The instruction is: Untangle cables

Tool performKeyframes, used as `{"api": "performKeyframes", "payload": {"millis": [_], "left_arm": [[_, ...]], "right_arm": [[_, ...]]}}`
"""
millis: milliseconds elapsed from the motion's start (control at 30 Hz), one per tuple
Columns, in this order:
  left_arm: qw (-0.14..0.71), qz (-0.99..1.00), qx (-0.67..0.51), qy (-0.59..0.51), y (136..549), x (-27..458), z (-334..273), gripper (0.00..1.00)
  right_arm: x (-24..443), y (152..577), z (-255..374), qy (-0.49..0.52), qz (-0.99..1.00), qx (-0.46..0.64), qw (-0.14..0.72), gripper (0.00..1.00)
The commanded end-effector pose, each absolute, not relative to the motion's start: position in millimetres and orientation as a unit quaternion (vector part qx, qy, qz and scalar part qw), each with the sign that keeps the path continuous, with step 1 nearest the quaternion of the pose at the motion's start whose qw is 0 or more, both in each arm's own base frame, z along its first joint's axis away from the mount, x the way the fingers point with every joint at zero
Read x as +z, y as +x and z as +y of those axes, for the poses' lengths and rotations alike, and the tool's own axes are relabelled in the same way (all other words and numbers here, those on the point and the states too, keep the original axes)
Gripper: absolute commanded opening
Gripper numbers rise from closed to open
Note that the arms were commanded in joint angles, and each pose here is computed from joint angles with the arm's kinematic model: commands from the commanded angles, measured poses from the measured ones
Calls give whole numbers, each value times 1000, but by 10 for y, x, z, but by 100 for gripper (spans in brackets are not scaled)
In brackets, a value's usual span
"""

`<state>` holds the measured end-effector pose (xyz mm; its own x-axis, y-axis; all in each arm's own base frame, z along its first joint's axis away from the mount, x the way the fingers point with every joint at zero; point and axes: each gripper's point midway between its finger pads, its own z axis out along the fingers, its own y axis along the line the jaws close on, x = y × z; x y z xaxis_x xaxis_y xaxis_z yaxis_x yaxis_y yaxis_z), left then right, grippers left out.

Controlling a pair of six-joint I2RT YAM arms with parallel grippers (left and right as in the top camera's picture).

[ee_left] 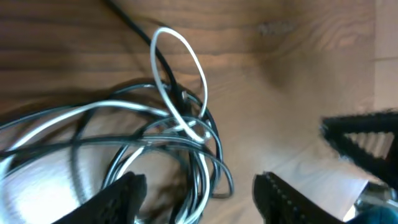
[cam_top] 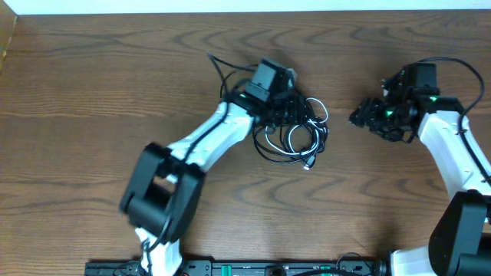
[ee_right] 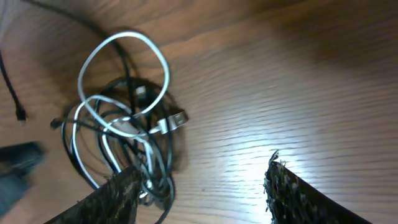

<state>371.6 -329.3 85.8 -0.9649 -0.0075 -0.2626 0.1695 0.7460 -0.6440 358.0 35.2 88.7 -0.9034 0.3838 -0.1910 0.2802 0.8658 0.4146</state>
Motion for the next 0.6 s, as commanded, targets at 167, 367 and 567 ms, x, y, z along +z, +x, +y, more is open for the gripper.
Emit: {"api": "performKeyframes", "payload": {"millis": [167,367,567], "left_arm": [[46,939,-340,-15,3489,430,-3398,44],[48,912,-405,35,3454,643,-3642,45],[70,908,-412,31,3512,698,-3743,53]], "right_arm": [[908,3627,327,157,959,188,141,65],[903,3624,314,151,961,183,142,66],[886,3617,265,155,963,171,142,68]]}}
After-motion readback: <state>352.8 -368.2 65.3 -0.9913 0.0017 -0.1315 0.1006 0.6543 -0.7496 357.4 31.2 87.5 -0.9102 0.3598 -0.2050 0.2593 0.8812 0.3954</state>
